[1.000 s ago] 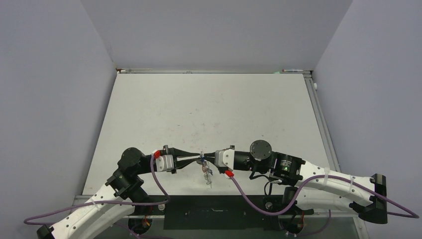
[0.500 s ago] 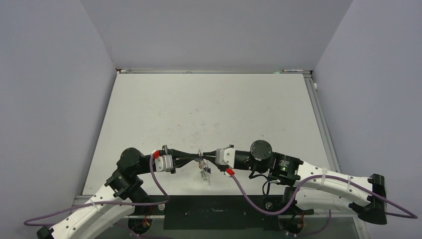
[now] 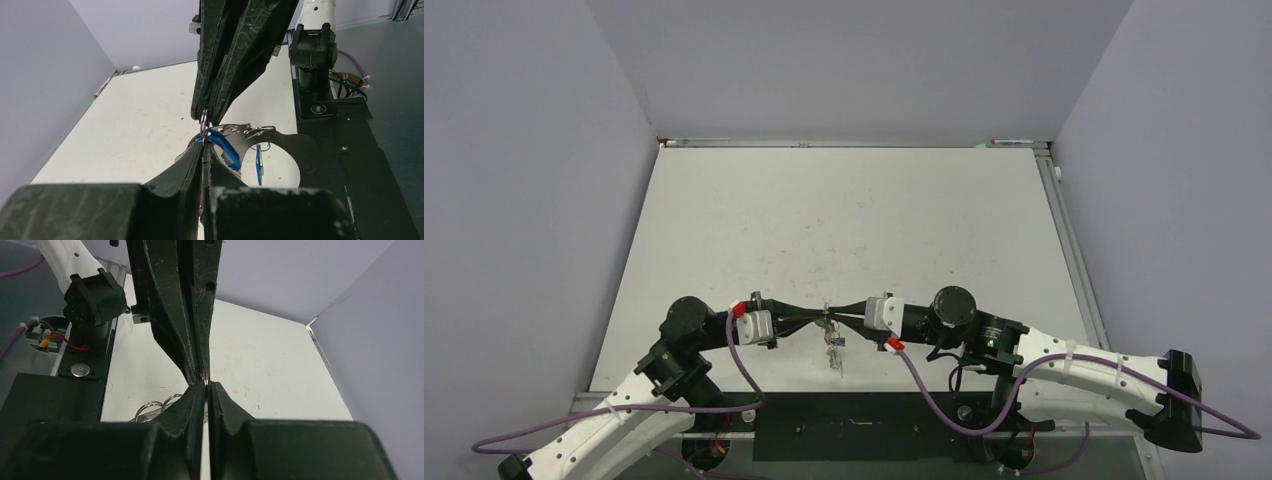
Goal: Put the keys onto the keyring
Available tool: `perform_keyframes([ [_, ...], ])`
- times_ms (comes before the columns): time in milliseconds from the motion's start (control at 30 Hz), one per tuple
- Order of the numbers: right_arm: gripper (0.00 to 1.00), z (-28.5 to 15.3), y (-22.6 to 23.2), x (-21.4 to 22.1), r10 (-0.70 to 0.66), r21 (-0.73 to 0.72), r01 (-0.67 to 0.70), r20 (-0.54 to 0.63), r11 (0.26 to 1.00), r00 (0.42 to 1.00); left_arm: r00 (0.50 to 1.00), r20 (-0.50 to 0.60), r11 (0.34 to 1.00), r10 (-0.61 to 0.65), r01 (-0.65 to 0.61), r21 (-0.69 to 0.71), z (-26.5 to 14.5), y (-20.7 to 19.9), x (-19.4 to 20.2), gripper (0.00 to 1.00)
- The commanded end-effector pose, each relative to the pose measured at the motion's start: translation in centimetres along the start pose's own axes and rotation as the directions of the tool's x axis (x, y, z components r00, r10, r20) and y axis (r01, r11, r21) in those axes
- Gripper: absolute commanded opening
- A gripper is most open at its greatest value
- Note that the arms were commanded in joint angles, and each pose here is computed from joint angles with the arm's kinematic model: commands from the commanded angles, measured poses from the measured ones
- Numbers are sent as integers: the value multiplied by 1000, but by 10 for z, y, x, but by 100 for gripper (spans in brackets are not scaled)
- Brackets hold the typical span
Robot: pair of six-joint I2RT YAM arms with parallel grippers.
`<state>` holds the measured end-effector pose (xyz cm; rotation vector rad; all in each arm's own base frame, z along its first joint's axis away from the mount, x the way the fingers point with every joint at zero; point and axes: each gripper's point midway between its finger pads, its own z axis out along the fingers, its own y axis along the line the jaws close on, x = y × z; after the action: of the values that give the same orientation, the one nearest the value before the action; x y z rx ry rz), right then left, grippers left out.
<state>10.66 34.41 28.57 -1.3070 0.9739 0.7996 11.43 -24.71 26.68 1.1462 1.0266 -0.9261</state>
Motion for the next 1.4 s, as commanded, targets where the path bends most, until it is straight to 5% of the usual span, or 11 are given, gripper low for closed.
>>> perform_keyframes([
  [0,5,-5,-14,-53,-28,37,21,194,999,981,999,34,999,32,-32,-10,0,4,-15,0],
  [367,5,-13,-15,-60,-22,42,13,225,999,974,999,30,999,32,-31,-20,0,6,-14,0],
  [533,5,-11,-12,-54,-11,28,6,213,1000,977,997,54,999,48,-46,-24,-2,5,-19,30],
  [633,5,-10,-11,-52,-7,19,3,209,1000,978,995,76,998,59,-57,-27,-3,4,-24,38],
  [1367,5,1,-5,-50,17,-28,-11,211,1000,977,992,121,998,39,-43,35,-3,-9,-30,35],
])
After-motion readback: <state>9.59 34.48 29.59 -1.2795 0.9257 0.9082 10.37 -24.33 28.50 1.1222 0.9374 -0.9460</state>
